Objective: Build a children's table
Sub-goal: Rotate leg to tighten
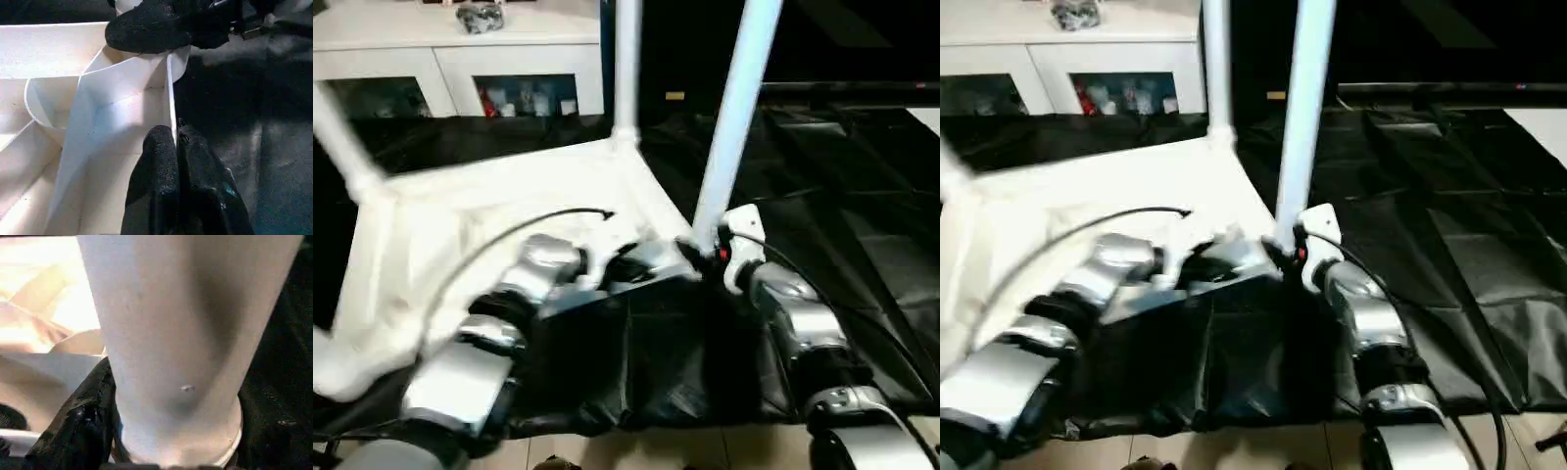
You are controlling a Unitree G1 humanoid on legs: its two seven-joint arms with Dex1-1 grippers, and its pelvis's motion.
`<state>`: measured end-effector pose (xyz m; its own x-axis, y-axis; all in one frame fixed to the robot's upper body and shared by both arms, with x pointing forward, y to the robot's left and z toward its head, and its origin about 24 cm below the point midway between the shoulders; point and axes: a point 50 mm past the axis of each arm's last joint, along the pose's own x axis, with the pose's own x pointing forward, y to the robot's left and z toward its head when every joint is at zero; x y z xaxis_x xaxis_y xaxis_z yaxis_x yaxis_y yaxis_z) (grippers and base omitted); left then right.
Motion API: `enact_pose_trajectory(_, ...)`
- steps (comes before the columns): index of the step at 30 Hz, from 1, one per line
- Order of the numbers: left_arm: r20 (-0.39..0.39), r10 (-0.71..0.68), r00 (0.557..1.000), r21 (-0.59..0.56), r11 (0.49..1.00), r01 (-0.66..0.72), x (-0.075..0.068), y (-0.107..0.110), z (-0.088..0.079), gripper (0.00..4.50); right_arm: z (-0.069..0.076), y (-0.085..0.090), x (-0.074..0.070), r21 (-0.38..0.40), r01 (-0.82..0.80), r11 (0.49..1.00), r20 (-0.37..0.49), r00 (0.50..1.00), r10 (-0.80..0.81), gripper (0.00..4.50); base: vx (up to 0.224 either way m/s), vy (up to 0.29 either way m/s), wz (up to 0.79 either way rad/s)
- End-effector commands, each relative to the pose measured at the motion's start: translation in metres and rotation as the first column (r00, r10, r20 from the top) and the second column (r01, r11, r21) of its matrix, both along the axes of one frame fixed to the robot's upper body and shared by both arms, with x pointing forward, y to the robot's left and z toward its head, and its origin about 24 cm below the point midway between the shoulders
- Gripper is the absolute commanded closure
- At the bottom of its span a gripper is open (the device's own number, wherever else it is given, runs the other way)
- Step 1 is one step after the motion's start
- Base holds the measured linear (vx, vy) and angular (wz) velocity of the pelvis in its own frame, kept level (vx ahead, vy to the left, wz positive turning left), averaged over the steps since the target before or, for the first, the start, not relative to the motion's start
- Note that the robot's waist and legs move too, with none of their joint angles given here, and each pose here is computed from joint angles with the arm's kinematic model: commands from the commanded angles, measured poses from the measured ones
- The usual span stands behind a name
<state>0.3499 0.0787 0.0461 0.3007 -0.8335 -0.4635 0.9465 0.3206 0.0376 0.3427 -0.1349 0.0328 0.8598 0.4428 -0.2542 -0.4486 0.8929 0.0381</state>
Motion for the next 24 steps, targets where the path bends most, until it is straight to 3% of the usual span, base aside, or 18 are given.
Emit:
enact_pose_trajectory(1,0.08,-0.157,0.984,-0.035,0.986,0.161,-0.006,-0.042,0.013,4.5,-0.004,0.04,-0.003,0.019,-0.123,0.992,-0.024,0.992,0.124,1.06,0.0,0.0,0.0)
enact_pose_trajectory(5,0.081,-0.173,0.982,-0.02,0.984,0.175,-0.006,-0.036,0.013,4.5,-0.002,0.033,-0.003,0.041,-0.157,0.987,-0.016,0.987,0.158,0.86,0.0,0.0,0.0)
enact_pose_trajectory(8,0.075,-0.191,0.979,-0.009,0.981,0.192,-0.006,-0.028,0.012,4.5,0.0,0.025,-0.007,0.026,-0.232,0.972,-0.012,0.973,0.232,0.44,0.0,0.0,0.0)
enact_pose_trajectory(11,0.07,-0.209,0.975,-0.01,0.978,0.211,-0.007,-0.022,0.013,4.5,0.002,0.018,-0.01,0.007,-0.303,0.953,-0.002,0.953,0.303,0.44,0.0,0.0,0.0)
enact_pose_trajectory(14,0.055,-0.277,0.959,-0.021,0.96,0.279,-0.009,-0.008,0.015,4.5,0.006,0.003,-0.021,-0.036,-0.491,0.87,-0.012,0.871,0.491,0.44,0.0,0.0,0.0)
enact_pose_trajectory(15,0.054,-0.28,0.959,-0.021,0.959,0.281,-0.009,-0.008,0.015,4.5,0.006,0.003,-0.021,-0.037,-0.498,0.866,-0.014,0.867,0.498,0.44,0.0,0.0,0.0)
enact_pose_trajectory(17,0.041,-0.32,0.947,-0.009,0.947,0.32,-0.01,0.002,0.016,4.5,0.009,-0.005,-0.029,-0.041,-0.608,0.793,-0.044,0.794,0.607,0.44,0.0,0.0,0.0)
enact_pose_trajectory(21,0.032,-0.342,0.939,0.026,0.94,0.341,-0.01,0.011,0.016,4.5,0.011,-0.011,-0.033,-0.056,-0.675,0.736,-0.077,0.738,0.671,0.44,0.0,0.0,0.0)
enact_pose_trajectory(24,0.016,-0.366,0.931,0.024,0.931,0.365,-0.011,0.015,0.017,4.5,0.011,-0.013,-0.038,-0.036,-0.714,0.699,-0.101,0.698,0.709,0.79,0.0,0.0,0.0)
